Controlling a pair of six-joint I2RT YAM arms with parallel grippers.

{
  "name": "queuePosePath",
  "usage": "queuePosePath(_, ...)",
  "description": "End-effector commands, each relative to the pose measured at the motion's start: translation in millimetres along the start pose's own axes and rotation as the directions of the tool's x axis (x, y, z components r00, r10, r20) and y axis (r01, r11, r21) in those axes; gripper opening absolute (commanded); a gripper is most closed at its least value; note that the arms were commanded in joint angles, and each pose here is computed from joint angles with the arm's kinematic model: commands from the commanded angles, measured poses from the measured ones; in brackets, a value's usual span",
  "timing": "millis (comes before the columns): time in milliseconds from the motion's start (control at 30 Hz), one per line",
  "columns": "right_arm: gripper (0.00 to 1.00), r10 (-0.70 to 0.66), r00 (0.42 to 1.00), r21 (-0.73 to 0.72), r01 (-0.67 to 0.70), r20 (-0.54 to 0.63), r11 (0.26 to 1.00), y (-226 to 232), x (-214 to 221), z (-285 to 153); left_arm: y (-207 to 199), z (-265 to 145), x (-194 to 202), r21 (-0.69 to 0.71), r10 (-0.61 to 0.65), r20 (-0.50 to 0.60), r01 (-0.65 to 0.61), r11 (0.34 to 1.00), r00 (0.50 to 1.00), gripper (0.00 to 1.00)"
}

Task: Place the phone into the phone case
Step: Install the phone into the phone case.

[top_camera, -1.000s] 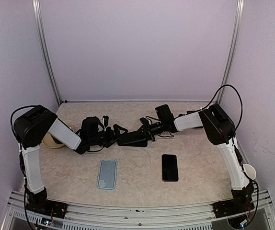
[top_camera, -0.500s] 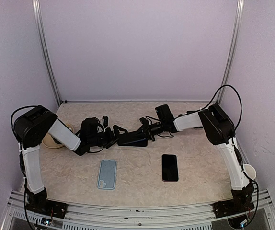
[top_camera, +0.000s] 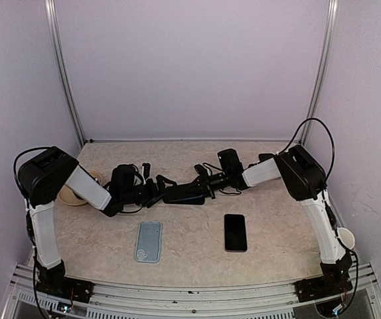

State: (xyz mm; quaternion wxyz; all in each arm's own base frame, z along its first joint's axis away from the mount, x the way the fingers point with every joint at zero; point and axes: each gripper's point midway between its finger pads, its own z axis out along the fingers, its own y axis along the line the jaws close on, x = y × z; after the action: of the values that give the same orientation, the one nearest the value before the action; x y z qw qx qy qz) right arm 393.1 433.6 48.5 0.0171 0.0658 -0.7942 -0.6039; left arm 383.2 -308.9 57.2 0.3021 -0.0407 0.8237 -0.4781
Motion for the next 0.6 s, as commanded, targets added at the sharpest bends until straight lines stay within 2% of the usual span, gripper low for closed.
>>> queuePosePath(0, 0.00, -0.135, 0.991, -0.095, 0.134, -0.006, 0.986, 54, 3, -8, -15, -4, 11, 0.046, 0.011, -0.053, -0.008, 0.999, 0.999, 0.99)
queuePosePath(567, 0.00, -0.240, 0.971, -0.128, 0.238, -0.005, 0.963, 79, 13, -19, -48, -11, 11, 0.158, 0.049, -0.069, -0.038, 0.987, 0.996, 0.99)
